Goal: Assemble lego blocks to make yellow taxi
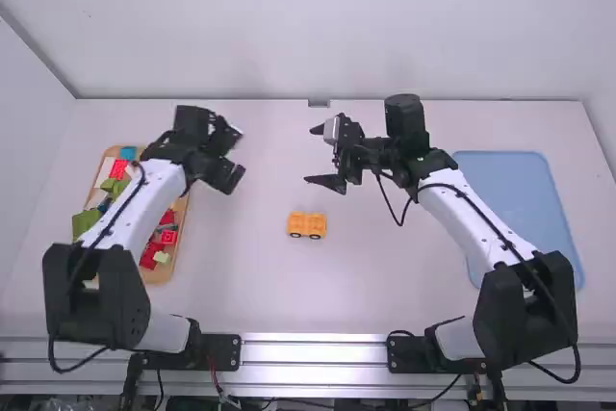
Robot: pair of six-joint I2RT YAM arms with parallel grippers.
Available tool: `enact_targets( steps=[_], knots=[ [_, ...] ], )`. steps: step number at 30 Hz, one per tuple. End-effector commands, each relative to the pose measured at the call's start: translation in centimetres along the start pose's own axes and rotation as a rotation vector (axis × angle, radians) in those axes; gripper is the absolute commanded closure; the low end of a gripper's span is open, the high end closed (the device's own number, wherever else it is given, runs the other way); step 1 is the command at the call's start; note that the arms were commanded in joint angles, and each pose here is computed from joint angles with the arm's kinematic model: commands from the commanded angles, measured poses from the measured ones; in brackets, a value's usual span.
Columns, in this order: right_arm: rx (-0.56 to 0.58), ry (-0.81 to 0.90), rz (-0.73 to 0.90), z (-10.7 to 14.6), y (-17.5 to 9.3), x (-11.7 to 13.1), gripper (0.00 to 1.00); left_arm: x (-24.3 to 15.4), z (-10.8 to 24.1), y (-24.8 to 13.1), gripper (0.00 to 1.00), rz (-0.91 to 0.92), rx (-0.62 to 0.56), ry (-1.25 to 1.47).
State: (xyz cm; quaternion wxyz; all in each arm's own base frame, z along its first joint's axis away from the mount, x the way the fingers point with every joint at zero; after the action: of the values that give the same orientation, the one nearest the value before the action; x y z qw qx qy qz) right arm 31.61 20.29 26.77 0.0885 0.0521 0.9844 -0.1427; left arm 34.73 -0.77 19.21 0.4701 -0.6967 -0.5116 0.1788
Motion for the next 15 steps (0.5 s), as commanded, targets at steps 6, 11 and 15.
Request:
enact_targets(
  steps=[6,11,15],
  knots=[
    [-0.031,0.101,-0.018,0.7,3.6,-0.4,0.01,4.7,6.2,-6.0,0.01,-0.380,-0.092,-0.783],
    [-0.045,0.093,-0.036,0.9,4.2,-0.3,0.02,4.6,10.0,-10.2,0.01,-0.603,-0.201,-1.264],
    [-0.057,0.074,-0.028,0.4,4.1,-0.4,0.01,3.6,12.2,-11.9,0.01,-0.691,-0.212,-1.302]
  ],
)
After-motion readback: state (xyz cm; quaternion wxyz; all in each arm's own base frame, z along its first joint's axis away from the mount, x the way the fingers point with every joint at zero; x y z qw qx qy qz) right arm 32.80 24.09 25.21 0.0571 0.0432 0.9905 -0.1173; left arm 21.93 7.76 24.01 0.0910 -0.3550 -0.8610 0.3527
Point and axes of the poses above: each hand's point on the last joint's axis, 136 mm out from that joint toward the fingers, its own y axis out along the fingers, its own x axis along the line the jaws close on, z = x × y, the point moved 7 cm from there along -y, back along the fingers, and after that the axes turned 2 degrees about y, right-handed, at the moved point
